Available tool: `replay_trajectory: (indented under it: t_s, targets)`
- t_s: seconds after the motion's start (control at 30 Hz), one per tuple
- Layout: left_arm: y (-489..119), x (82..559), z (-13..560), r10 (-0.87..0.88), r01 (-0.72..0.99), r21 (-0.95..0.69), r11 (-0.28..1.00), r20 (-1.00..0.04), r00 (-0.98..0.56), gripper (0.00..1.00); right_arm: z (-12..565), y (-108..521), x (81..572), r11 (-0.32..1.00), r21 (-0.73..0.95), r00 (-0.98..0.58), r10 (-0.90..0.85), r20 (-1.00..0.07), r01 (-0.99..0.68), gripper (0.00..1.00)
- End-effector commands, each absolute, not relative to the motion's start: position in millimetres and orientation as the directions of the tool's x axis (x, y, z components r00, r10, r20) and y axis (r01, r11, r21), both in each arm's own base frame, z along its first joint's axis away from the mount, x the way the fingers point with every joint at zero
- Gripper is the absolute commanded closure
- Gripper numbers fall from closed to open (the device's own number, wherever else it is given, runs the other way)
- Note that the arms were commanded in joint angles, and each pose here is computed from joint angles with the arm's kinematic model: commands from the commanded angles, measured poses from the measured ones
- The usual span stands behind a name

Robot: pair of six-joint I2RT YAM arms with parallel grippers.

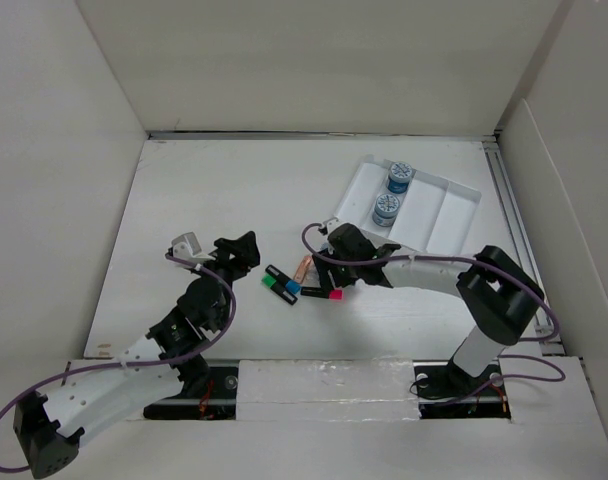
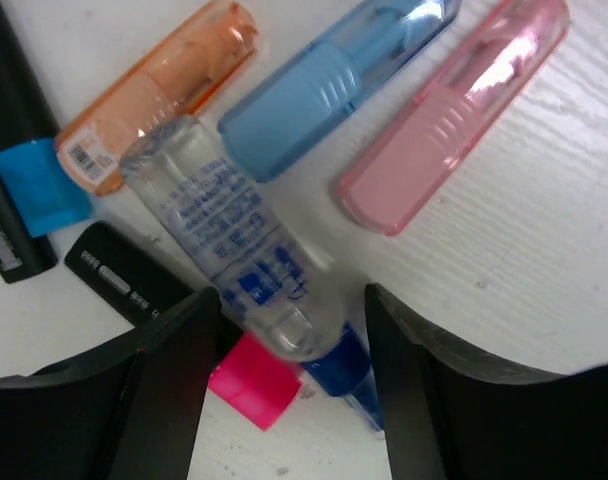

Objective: Organize the desk

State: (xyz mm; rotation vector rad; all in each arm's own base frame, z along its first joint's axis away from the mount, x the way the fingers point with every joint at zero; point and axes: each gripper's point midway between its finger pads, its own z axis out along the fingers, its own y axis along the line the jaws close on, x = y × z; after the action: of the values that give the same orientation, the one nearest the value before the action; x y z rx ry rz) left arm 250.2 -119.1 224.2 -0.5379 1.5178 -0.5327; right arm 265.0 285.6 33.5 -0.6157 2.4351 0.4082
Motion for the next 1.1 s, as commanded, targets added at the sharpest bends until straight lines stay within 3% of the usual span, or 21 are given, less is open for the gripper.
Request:
replay_trajectory:
  t_s: [0.0, 0.1, 0.33, 0.37, 0.4, 0.5, 0.63, 0.8, 0.97, 1.07]
  targets:
    - [-121, 253, 250, -0.666, 0.028, -0.665, 0.746, -0.746, 0.024, 0.29, 34, 290, 262, 0.847, 0.178, -0.73, -0.303, -0.612, -0.501, 0.36]
    - [-122, 254, 248, -0.656, 0.02, -0.656, 0.755, -0.754, 0.017, 0.29, 34, 291, 262, 0.845, 0.179, -0.732, -0.309, -0.607, -0.505, 0.44]
    - [-123, 253, 250, -0.66, 0.024, -0.66, 0.751, -0.751, 0.016, 0.29, 27, 295, 262, 0.84, 0.169, -0.725, -0.324, -0.607, -0.516, 0.37]
    - [-123, 253, 248, -0.659, 0.024, -0.658, 0.752, -0.752, 0.014, 0.29, 27, 299, 261, 0.836, 0.164, -0.721, -0.333, -0.608, -0.524, 0.4]
    - [-122, 253, 249, -0.662, 0.027, -0.661, 0.75, -0.75, 0.018, 0.29, 25, 298, 260, 0.838, 0.161, -0.724, -0.334, -0.604, -0.521, 0.5]
    - [-122, 254, 248, -0.656, 0.021, -0.656, 0.755, -0.754, 0.016, 0.29, 29, 303, 253, 0.825, 0.173, -0.716, -0.339, -0.61, -0.538, 0.65]
    - [-122, 253, 249, -0.661, 0.023, -0.66, 0.751, -0.75, 0.02, 0.29, 41, 301, 248, 0.822, 0.15, -0.692, -0.346, -0.633, -0.549, 0.73]
    - [-123, 253, 249, -0.663, 0.029, -0.662, 0.749, -0.749, 0.017, 0.29, 81, 300, 250, 0.811, 0.165, -0.646, -0.305, -0.7, -0.561, 0.81]
    - [-123, 254, 248, -0.658, 0.024, -0.657, 0.753, -0.753, 0.012, 0.29, 142, 294, 263, 0.823, 0.147, -0.549, -0.223, -0.806, -0.549, 0.83]
    - [-124, 254, 250, -0.661, 0.032, -0.661, 0.75, -0.75, 0.016, 0.29, 184, 285, 290, 0.863, 0.187, -0.48, -0.071, -0.875, -0.469, 0.83]
